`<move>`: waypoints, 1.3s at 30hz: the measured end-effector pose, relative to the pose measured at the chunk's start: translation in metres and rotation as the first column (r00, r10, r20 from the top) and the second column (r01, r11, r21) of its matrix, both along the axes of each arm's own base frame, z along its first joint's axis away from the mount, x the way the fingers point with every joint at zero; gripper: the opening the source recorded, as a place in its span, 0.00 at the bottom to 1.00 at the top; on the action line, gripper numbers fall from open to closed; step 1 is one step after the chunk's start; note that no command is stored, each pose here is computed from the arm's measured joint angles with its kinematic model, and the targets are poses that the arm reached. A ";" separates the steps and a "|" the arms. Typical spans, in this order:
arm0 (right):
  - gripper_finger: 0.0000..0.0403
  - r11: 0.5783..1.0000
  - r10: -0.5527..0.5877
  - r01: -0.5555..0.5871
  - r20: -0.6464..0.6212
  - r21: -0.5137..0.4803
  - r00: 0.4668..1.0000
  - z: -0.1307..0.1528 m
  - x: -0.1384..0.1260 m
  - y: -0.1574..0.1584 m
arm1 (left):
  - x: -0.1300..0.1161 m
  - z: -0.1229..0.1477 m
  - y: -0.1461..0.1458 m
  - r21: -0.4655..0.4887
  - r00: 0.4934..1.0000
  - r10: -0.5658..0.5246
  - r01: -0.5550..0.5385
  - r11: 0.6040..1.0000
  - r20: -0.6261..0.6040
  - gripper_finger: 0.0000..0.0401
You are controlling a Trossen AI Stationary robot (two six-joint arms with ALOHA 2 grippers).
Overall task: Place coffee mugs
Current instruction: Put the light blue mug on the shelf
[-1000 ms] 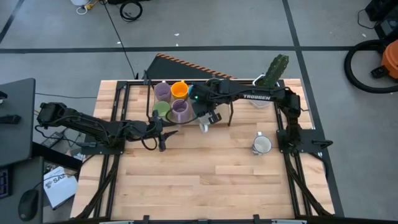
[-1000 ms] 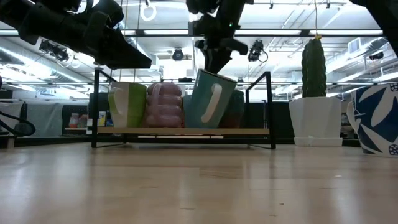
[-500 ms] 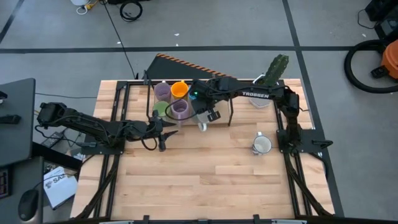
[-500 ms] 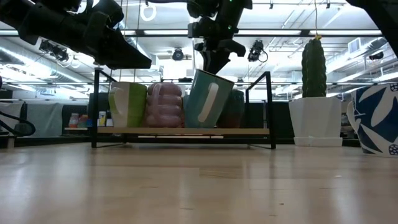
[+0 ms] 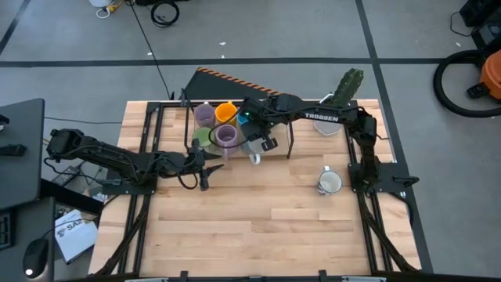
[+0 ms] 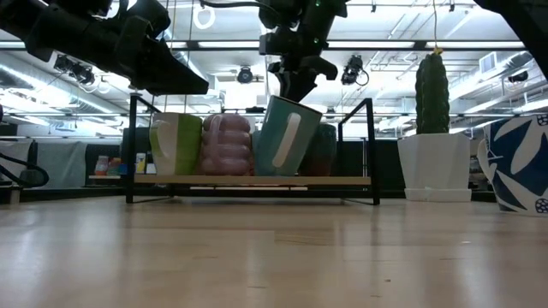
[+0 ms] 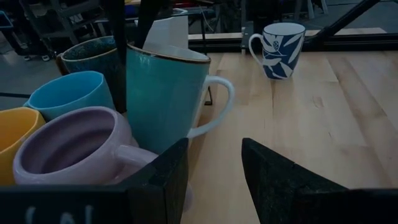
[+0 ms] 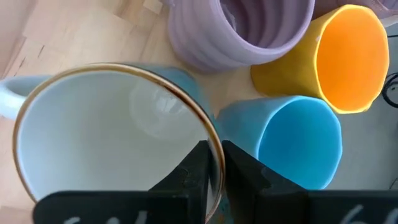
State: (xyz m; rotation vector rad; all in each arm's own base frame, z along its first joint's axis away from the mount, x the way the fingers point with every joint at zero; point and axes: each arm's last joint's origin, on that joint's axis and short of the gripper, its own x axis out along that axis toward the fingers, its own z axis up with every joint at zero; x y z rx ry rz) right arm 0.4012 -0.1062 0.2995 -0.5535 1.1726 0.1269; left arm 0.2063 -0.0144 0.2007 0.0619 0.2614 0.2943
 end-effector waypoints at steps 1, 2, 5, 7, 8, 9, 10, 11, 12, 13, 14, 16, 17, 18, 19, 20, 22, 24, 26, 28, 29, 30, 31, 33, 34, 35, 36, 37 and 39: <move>0.13 1.000 -0.001 0.001 0.004 -0.001 1.000 0.000 0.000 0.000 | 0.000 0.000 0.000 0.000 1.000 0.000 0.000 1.000 0.000 0.39; 0.14 1.000 -0.002 0.002 0.008 -0.002 1.000 0.000 0.001 -0.001 | 0.000 0.000 0.000 0.000 1.000 0.000 0.000 1.000 0.000 0.39; 0.16 1.000 -0.011 0.011 0.023 -0.006 1.000 0.001 0.001 -0.003 | 0.000 0.000 0.000 0.000 1.000 0.000 0.000 1.000 0.000 0.39; 0.17 1.000 -0.027 0.028 0.025 -0.002 0.999 0.001 0.001 -0.005 | 0.000 0.000 0.000 0.000 1.000 0.000 0.000 1.000 0.000 0.39; 0.17 0.999 -0.035 0.035 0.026 0.001 0.999 0.001 0.001 -0.006 | 0.000 0.000 0.000 -0.001 1.000 0.000 0.000 1.000 0.000 0.39; 0.18 0.999 -0.040 0.040 0.027 0.002 0.999 0.001 0.001 -0.007 | 0.000 0.000 0.000 -0.001 1.000 0.001 -0.001 1.000 0.000 0.39; 0.18 0.999 -0.043 0.043 0.027 0.000 0.999 0.001 0.000 -0.007 | 0.000 0.000 0.000 -0.001 1.000 0.000 0.000 1.000 0.000 0.39; 0.19 0.999 -0.046 0.046 0.026 -0.008 0.999 0.001 0.000 -0.008 | 0.000 0.000 0.000 -0.001 1.000 0.000 0.000 1.000 0.000 0.39; 0.20 0.998 -0.051 0.052 0.029 -0.019 0.998 0.001 0.001 -0.008 | 0.000 0.000 0.000 -0.001 1.000 0.000 0.000 1.000 0.000 0.39; 0.20 0.998 -0.053 0.054 0.035 -0.026 0.998 0.001 0.001 -0.008 | 0.000 0.000 0.000 -0.001 1.000 0.000 0.000 1.000 0.000 0.39; 0.21 0.998 -0.052 0.053 0.038 -0.028 0.998 0.001 0.001 -0.009 | 0.000 0.000 0.000 -0.001 1.000 0.000 0.000 1.000 0.000 0.39; 0.24 0.998 -0.045 0.047 0.044 -0.032 0.998 0.002 0.002 -0.009 | 0.000 0.000 0.000 -0.001 1.000 0.000 0.000 1.000 0.000 0.39; 0.25 0.998 -0.042 0.044 0.050 -0.035 0.998 0.002 0.003 -0.009 | 0.000 0.000 0.000 -0.001 1.000 0.000 0.000 1.000 0.000 0.39; 0.26 0.998 -0.039 0.042 0.055 -0.039 0.998 0.002 0.003 -0.009 | 0.000 0.000 0.000 -0.001 1.000 0.000 0.000 1.000 0.000 0.39; 0.27 0.998 -0.040 0.043 0.062 -0.044 0.997 0.003 0.004 -0.010 | 0.000 0.000 0.000 -0.001 1.000 0.000 0.000 1.000 0.001 0.39; 0.28 0.997 -0.045 0.050 0.071 -0.057 0.996 0.003 0.004 -0.010 | 0.000 0.000 0.000 -0.001 1.000 0.000 0.000 1.000 0.000 0.39; 0.30 0.994 -0.057 0.064 0.081 -0.085 0.995 0.004 0.006 -0.011 | 0.000 0.000 0.000 -0.001 1.000 0.000 0.000 1.000 0.000 0.39; 0.32 0.992 -0.065 0.074 0.085 -0.105 0.994 0.005 0.006 -0.012 | 0.000 0.000 0.000 -0.001 1.000 0.000 0.000 1.000 0.000 0.39; 0.33 0.991 -0.066 0.075 0.084 -0.110 0.994 0.005 0.006 -0.011 | 0.000 0.000 0.000 -0.001 1.000 0.000 0.000 1.000 0.000 0.39; 0.34 0.992 -0.063 0.072 0.086 -0.108 0.994 0.005 0.007 -0.009 | 0.000 0.000 0.000 -0.001 1.000 0.000 0.000 1.000 0.000 0.39; 0.34 0.992 -0.060 0.069 0.087 -0.108 0.994 0.006 0.007 -0.008 | 0.000 0.000 0.000 -0.001 1.000 0.000 0.000 1.000 0.000 0.39; 0.34 0.991 -0.057 0.067 0.090 -0.112 0.994 0.007 0.007 -0.006 | 0.000 0.000 0.000 -0.001 1.000 0.000 0.000 1.000 0.000 0.39; 0.34 0.991 -0.056 0.068 0.096 -0.118 0.994 0.010 0.006 -0.004 | 0.000 0.000 0.000 -0.001 1.000 0.000 0.000 1.000 0.000 0.39; 0.34 0.988 -0.069 0.083 0.112 -0.127 0.991 0.017 0.004 -0.001 | 0.000 0.000 0.000 -0.001 1.000 0.000 0.000 1.000 -0.001 0.39; 0.34 0.988 -0.077 0.094 0.130 -0.126 0.988 0.023 0.002 0.000 | 0.000 0.000 0.000 0.000 1.000 0.000 0.000 1.000 -0.002 0.39; 0.34 0.987 -0.089 0.105 0.133 -0.119 0.987 0.027 0.000 0.001 | 0.000 0.000 0.000 0.000 1.000 0.000 0.000 1.000 -0.003 0.39; 0.34 0.987 -0.103 0.119 0.142 -0.111 0.985 0.030 -0.003 0.002 | 0.000 0.000 0.000 0.000 1.000 0.000 0.000 1.000 -0.004 0.39; 0.34 0.985 -0.123 0.139 0.154 -0.099 0.980 0.034 -0.005 0.003 | 0.000 0.000 0.000 0.000 1.000 0.000 0.000 1.000 -0.005 0.39; 0.34 0.980 -0.175 0.187 0.151 -0.068 0.973 0.037 -0.010 0.004 | 0.000 -0.001 0.000 0.001 1.000 0.000 0.000 1.000 -0.007 0.39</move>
